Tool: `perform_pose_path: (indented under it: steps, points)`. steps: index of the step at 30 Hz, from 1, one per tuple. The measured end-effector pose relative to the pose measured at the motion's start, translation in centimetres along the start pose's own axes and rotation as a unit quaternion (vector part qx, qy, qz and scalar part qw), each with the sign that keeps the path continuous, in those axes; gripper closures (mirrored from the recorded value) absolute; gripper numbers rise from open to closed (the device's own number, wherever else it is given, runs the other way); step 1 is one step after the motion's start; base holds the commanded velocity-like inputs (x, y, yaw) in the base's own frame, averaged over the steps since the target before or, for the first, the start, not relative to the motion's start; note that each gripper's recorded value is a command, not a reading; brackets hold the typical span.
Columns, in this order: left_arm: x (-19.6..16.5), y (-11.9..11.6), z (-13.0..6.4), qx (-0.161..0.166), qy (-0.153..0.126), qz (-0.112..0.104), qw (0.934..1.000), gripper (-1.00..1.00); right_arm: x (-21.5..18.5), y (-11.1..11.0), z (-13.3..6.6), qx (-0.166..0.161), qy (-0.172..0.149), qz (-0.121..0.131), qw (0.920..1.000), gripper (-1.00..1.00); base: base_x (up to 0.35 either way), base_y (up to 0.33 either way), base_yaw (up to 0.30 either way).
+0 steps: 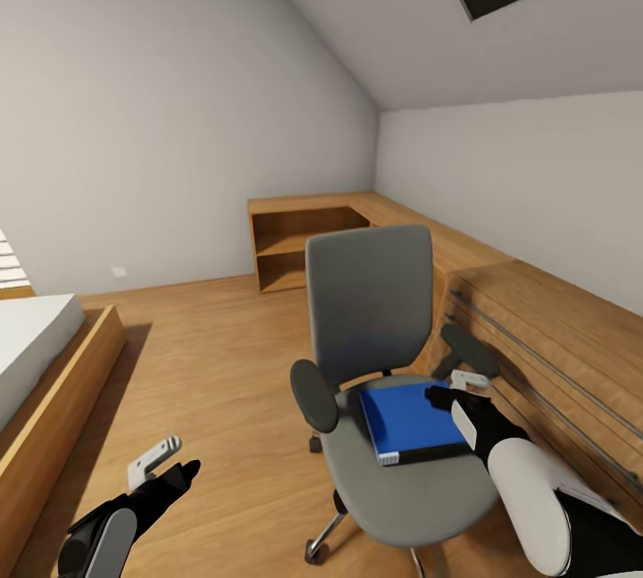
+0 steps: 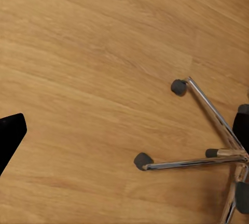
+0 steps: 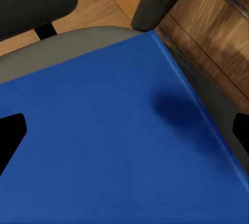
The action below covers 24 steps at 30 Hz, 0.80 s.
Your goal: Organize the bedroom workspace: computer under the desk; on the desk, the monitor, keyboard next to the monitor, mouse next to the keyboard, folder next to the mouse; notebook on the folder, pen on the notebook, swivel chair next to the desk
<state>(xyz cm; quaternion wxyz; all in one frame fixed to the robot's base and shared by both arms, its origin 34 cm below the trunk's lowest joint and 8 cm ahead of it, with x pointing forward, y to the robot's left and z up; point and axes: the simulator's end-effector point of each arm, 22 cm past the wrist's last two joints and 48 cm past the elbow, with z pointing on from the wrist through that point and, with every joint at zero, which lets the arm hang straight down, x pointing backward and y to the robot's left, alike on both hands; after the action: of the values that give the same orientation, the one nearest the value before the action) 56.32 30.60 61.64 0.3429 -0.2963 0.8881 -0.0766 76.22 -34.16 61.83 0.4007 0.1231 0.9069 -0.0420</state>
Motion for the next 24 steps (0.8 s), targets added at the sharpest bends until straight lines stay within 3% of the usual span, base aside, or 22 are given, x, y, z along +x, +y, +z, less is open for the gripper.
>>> perform_pose_path:
  steps: [14,24]
  points:
    - [1.8,1.2,1.8,0.0,0.0,0.0,1.0,-1.0,2.3,-0.7,1.6,0.003,-0.001,0.002,1.0,-1.0,0.0,0.0,0.0]
    - [1.9,1.2,1.9,-0.001,0.0,0.0,1.0,-1.0,2.0,-1.6,1.7,0.007,-0.002,0.017,0.9998,-1.0,0.0,0.0,0.0]
